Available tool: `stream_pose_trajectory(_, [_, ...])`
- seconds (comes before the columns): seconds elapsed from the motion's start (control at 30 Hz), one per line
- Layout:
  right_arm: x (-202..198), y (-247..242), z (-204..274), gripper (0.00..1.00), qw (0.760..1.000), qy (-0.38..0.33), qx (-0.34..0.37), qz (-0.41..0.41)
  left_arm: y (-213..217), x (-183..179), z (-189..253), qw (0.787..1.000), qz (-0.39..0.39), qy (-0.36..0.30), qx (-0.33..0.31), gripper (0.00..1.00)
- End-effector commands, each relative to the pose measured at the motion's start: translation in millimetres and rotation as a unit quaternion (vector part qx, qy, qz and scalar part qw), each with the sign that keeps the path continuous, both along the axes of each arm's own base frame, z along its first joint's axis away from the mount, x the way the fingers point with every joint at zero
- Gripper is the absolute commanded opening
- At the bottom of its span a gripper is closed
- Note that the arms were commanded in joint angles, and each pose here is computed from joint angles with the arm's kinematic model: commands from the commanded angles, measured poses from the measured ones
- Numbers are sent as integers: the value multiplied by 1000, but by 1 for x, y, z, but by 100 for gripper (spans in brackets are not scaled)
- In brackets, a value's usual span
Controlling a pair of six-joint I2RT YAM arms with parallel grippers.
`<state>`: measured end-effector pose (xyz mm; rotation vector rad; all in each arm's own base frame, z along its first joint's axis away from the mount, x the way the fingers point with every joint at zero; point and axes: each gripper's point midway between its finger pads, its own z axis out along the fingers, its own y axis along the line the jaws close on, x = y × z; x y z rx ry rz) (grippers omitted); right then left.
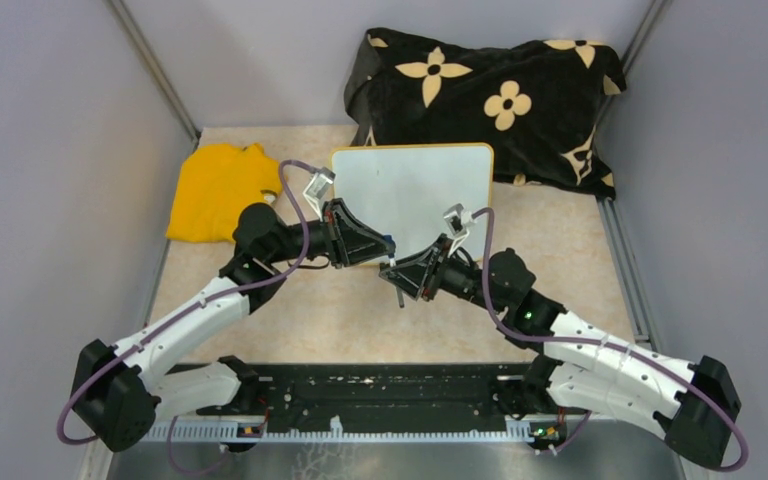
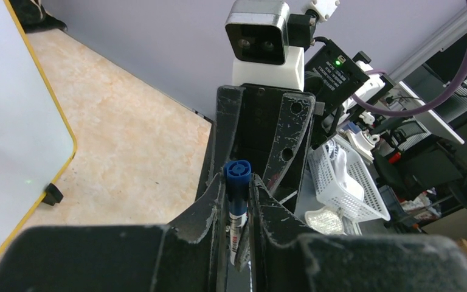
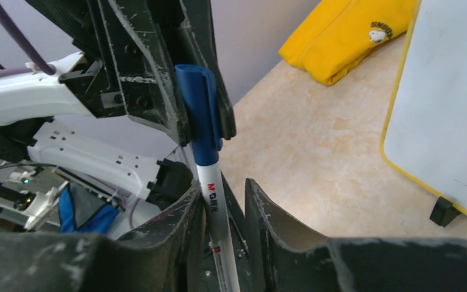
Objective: Write a sentence on the whiteboard
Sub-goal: Open the whiteboard marker at the center of the board.
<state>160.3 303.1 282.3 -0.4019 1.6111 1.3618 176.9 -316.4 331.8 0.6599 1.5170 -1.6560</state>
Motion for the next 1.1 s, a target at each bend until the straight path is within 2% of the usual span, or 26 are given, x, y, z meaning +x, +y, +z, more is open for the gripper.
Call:
stream_pose_trajectory(0.0, [-8, 4, 46, 22, 998, -37, 55, 21, 2, -5, 10, 1000, -3, -21, -15, 0])
stream_pose_trajectory(0.17, [-9, 2, 36, 0, 998, -38, 37, 22, 6, 1, 16, 999, 24, -29, -22, 0])
stream_pose_trajectory(0.43, [-15, -6, 11, 0, 1000, -21, 10, 21, 15, 16, 35, 994, 90, -36, -45, 0])
stream_pose_trajectory(0.63, [-18, -12, 1, 0, 1000, -16, 7, 18, 17, 24, 53, 990, 112, -40, -73, 0])
stream_pose_trajectory(1.07, [-18, -16, -3, 0, 1000, -13, 2, 11, 19, 41, 66, 985, 154, -53, -64, 0])
